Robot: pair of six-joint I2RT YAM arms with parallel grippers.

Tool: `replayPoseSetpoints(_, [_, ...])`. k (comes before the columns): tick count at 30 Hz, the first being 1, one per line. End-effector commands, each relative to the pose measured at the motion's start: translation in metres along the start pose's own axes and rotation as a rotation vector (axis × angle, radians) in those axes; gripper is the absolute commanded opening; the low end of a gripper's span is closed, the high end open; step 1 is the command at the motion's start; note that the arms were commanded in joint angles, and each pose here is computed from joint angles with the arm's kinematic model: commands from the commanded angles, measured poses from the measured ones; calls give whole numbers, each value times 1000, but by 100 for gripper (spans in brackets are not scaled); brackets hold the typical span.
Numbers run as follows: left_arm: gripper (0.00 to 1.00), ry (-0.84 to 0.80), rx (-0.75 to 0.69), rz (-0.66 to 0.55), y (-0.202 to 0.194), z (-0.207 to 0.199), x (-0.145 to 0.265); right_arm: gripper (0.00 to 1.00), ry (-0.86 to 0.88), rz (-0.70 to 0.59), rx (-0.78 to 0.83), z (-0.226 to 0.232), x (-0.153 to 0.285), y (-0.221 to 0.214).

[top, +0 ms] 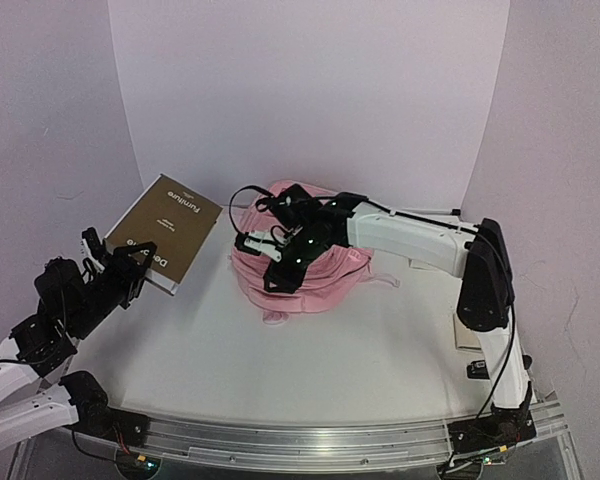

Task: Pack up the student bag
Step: Place the book in the student bag.

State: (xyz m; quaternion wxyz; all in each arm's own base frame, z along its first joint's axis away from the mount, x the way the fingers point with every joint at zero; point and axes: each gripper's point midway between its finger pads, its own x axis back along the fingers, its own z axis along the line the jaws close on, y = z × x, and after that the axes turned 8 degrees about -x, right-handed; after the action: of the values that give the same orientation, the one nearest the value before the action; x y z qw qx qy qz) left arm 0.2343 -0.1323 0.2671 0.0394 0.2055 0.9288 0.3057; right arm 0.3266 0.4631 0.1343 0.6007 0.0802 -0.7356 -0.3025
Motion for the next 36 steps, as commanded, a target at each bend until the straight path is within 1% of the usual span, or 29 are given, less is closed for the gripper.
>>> replayPoseSetpoints(1, [21, 55, 12, -52, 11, 11, 9, 56, -141, 30, 81, -20, -17, 6])
replayPoseSetpoints(7, [21, 56, 8, -43, 8, 12, 9, 54, -232, 55, 79, -36, -34, 7])
replayPoseSetpoints(11, [21, 62, 9, -38, 6, 15, 7, 51, -255, 102, 106, -40, -48, -6])
replayPoseSetpoints(14, [21, 62, 9, -41, 7, 14, 8, 44, -258, 129, 117, -39, -56, -14])
replayPoseSetpoints(15, [21, 61, 10, -41, 7, 14, 8, 41, -259, 129, 115, -39, -55, -15])
replayPoseSetpoints(16, [21, 64, 10, -40, 7, 15, 8, 35, -258, 122, 108, -39, -52, -13])
replayPoseSetpoints(21, [20, 79, 28, -29, 3, 21, 11, 9, -258, 56, 81, -39, -25, 7])
replayPoseSetpoints(22, [20, 81, 33, -27, 3, 22, 12, 5, -269, 42, 77, -42, -18, 12])
replayPoseSetpoints(24, [20, 90, 40, -23, 1, 26, 16, 1, -288, 11, 73, -45, -3, 23])
replayPoseSetpoints(27, [20, 102, 52, -15, -2, 33, 20, 0, -305, -39, 60, -49, 18, 38])
replayPoseSetpoints(31, [19, 89, 56, 17, -11, 37, 22, 0, -335, -135, 8, -62, 51, 64])
replayPoseSetpoints(36, [18, 71, 48, 89, -27, 39, 22, 0, -370, -259, -70, -85, 93, 93])
